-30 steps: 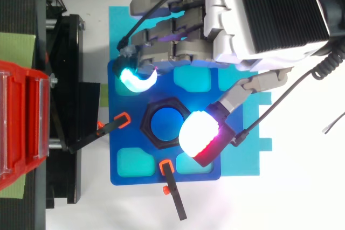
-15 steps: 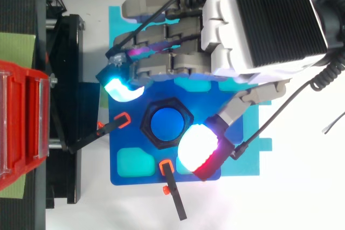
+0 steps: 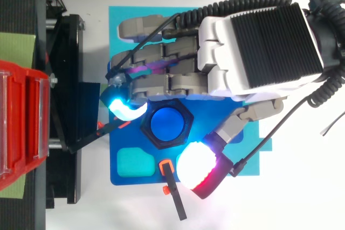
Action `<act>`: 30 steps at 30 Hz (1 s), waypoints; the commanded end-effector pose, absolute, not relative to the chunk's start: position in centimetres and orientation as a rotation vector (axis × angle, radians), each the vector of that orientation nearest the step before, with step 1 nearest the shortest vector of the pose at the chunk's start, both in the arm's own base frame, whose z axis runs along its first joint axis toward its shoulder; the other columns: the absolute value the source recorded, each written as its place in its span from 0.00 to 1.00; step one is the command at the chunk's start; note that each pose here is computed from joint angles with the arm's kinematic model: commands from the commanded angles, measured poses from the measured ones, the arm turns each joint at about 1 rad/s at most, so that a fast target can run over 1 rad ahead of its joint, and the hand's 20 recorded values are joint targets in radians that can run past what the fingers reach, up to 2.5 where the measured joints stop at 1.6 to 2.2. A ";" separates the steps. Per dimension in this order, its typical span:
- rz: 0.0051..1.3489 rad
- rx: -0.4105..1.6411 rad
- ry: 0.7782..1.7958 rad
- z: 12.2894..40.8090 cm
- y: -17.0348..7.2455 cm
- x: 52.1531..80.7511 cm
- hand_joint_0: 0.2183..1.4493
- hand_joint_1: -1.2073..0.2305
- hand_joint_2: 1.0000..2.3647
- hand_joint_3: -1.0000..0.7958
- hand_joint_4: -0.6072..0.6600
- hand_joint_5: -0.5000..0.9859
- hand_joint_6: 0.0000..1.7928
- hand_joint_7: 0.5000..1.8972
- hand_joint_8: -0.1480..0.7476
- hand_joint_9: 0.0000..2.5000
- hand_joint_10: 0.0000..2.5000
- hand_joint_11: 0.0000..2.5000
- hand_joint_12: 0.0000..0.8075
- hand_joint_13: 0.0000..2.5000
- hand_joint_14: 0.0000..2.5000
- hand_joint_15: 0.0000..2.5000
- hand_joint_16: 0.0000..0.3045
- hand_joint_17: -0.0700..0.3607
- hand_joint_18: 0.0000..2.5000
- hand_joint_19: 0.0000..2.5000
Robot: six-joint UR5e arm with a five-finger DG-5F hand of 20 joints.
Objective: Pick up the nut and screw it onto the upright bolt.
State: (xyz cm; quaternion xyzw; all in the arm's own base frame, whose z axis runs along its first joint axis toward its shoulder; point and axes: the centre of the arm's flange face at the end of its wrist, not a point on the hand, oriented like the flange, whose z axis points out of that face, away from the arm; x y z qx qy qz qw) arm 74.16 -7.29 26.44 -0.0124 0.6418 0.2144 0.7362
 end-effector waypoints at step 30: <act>0.447 -0.003 1.419 26.3 -10.0 73.7 0.26 0.65 0.00 0.28 0.60 0.35 0.34 0.53 0.47 0.46 0.00 0.00 0.25 0.32 0.00 0.00 0.05 0.23 0.18 0.00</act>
